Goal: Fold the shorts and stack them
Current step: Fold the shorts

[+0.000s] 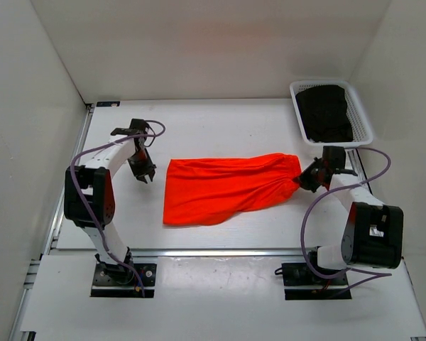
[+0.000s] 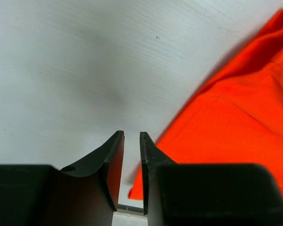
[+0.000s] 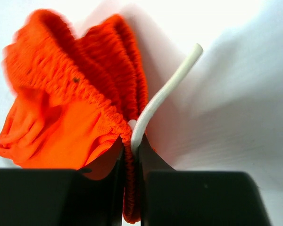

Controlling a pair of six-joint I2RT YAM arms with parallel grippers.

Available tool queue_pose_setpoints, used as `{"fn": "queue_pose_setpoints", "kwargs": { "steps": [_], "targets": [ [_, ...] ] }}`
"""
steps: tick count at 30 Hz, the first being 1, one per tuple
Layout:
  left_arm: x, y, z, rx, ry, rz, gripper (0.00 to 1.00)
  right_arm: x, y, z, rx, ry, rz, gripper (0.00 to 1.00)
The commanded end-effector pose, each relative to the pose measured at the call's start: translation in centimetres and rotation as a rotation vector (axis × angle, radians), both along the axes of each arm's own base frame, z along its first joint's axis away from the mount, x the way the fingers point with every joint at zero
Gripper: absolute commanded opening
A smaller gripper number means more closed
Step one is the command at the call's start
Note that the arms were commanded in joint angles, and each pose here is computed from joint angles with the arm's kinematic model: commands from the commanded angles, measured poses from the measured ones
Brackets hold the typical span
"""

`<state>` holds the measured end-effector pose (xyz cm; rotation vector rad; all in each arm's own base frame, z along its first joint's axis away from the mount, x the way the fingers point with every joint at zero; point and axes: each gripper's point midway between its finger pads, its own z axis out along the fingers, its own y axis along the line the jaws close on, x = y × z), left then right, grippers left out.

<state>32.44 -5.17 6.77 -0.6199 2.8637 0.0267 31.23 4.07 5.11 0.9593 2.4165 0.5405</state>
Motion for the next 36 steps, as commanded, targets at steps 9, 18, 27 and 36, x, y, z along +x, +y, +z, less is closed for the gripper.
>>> {"fn": "queue_pose_setpoints", "kwargs": {
  "steps": [9,18,27,36],
  "targets": [
    [-1.0,-3.7,-5.3,-0.067,0.109,-0.027,0.11,3.9,5.1,11.2,-0.361,-0.110,0.343,0.00],
    [-1.3,-5.8,-6.4,-0.085,0.114,-0.053,0.11,2.4,15.5,16.0,-0.446,-0.216,0.541,0.00],
    [-1.3,-6.7,-6.8,-0.119,0.125,-0.076,0.11,-0.9,25.6,15.5,-0.539,-0.251,0.704,0.00],
    [-1.2,-7.1,-6.7,-0.141,0.121,-0.080,0.11,-1.9,32.7,13.4,-0.594,-0.267,0.801,0.00]
  ]
}}
